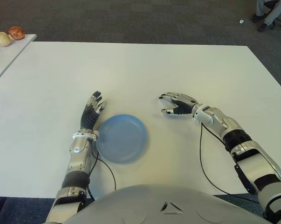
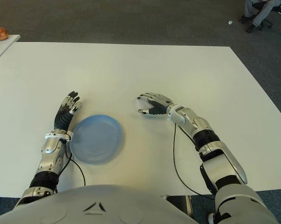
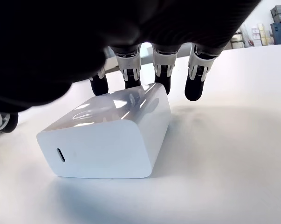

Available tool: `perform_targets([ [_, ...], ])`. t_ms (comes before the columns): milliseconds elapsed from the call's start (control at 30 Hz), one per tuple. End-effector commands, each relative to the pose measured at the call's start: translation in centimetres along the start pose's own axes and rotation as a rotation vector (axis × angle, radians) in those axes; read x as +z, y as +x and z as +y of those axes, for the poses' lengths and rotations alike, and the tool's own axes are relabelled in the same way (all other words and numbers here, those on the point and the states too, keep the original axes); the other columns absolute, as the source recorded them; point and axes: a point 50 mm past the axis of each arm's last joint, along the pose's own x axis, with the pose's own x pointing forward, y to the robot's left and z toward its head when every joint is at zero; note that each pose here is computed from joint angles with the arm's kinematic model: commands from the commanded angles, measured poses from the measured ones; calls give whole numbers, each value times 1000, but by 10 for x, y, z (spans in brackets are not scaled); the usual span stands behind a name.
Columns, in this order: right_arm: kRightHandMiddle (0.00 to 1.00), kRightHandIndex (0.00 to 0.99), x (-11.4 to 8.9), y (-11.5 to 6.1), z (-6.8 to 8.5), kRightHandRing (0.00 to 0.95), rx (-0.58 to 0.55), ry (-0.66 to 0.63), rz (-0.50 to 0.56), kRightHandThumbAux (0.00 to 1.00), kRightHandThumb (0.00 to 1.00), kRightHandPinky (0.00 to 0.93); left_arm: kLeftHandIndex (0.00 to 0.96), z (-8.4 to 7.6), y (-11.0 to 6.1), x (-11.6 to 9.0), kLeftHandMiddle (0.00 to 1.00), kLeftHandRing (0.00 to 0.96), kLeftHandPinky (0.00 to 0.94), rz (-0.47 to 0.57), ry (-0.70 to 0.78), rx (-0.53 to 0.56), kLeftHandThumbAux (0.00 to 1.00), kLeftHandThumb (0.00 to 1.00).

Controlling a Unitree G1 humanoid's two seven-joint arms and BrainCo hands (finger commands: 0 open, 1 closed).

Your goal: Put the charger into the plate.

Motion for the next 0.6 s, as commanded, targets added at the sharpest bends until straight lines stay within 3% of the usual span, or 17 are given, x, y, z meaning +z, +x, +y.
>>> perform_targets([
  [33,0,0,0,2,8,0,22,-4,0,163,323,0,21,3,-22,-31,63,32,12,164,-28,13,527,0],
  [600,0,1,-3,7,12,0,-157,-126,-7,104,312,0,22,6,-23,-30,61,28,9,165,-29,12,516,0],
])
